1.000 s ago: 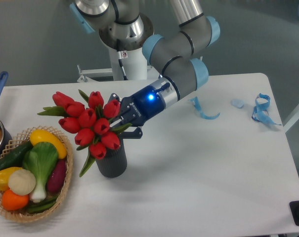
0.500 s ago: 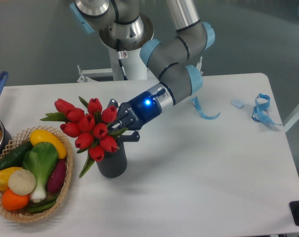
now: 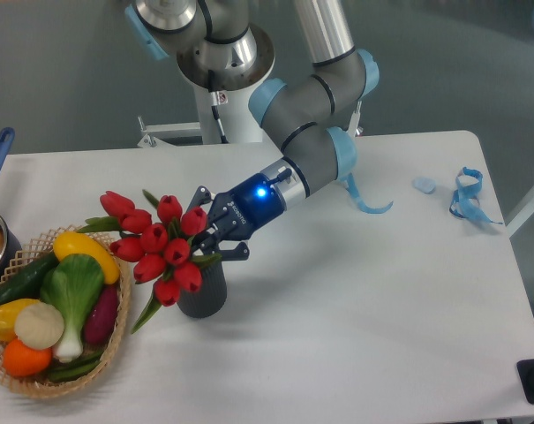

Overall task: Insert the flowers into the vase
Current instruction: 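Open the gripper to release the tulips and pull back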

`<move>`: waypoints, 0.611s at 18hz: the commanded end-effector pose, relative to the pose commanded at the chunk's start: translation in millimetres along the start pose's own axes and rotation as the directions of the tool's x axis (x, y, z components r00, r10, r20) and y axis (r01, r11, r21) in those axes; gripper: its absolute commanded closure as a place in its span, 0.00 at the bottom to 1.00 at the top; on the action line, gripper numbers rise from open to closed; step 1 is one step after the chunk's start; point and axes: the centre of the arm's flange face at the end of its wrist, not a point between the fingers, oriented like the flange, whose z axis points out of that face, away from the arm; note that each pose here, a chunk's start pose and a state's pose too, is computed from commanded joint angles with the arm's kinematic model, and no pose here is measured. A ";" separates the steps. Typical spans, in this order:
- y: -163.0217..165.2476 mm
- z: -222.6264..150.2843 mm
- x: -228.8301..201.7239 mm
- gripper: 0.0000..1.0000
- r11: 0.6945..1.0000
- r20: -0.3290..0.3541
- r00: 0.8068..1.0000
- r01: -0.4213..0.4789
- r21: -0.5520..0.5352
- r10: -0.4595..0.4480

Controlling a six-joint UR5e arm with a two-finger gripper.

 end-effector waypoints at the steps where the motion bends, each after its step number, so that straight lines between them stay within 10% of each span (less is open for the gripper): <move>1: -1.4 -0.8 -1.1 0.20 1.000 0.002 1.000 -0.005 0.000 0.005; 4: -7.0 -4.2 -2.9 0.00 1.000 0.008 1.000 -0.015 0.001 0.015; 11: -33.2 -21.9 -0.6 0.00 0.994 0.046 0.995 -0.090 -0.061 0.093</move>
